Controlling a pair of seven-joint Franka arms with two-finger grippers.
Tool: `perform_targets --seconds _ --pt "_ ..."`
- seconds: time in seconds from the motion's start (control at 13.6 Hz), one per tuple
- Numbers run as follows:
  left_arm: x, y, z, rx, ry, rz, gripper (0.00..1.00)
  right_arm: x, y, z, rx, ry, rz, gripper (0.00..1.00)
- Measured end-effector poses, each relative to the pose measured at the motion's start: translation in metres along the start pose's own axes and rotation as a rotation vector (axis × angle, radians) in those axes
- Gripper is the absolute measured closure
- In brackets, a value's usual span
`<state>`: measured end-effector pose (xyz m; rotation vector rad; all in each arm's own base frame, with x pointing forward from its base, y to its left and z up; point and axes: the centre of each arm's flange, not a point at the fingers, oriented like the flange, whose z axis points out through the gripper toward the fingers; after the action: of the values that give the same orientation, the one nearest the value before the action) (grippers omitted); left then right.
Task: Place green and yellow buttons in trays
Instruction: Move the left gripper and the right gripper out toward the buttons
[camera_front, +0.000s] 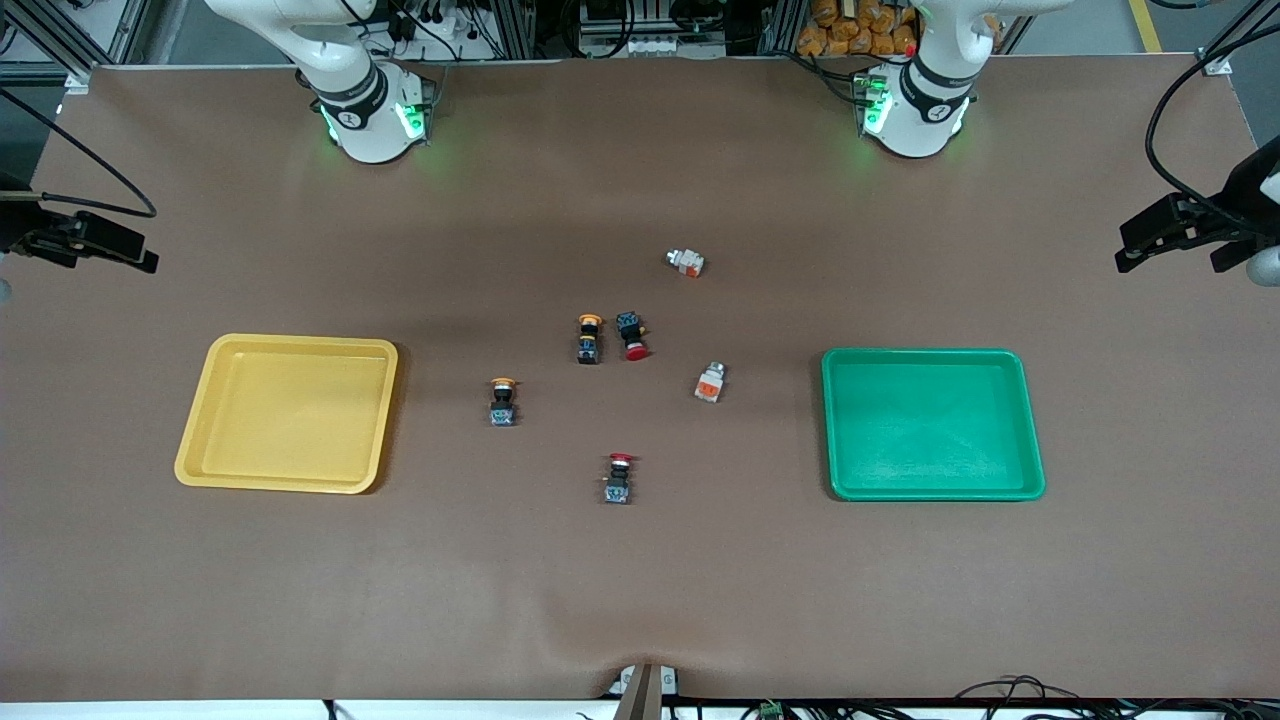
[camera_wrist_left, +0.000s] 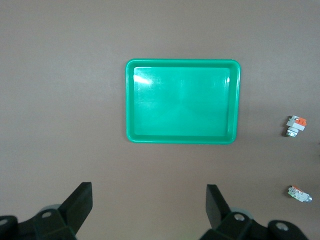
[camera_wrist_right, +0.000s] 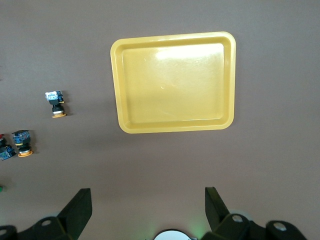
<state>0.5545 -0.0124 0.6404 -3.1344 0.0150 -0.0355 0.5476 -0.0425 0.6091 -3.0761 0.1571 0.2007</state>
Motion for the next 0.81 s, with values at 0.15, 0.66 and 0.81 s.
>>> perform_targets --seconds 0.15,0.66,0.81 --pt "0.0 0.003 0.0 -0.001 0.0 0.005 0.0 0.0 0.0 0.0 0.0 0.0 0.0 0.0" --pt "0.009 0.013 0.024 -0.001 -0.049 0.022 0.0 0.0 0.0 0.001 0.0 -0.004 0.0 0.0" --pt "0.018 0.032 0.047 -0.002 -0.088 0.055 0.0 0.002 -0.004 0.005 0.001 -0.011 -0.008 0.0"
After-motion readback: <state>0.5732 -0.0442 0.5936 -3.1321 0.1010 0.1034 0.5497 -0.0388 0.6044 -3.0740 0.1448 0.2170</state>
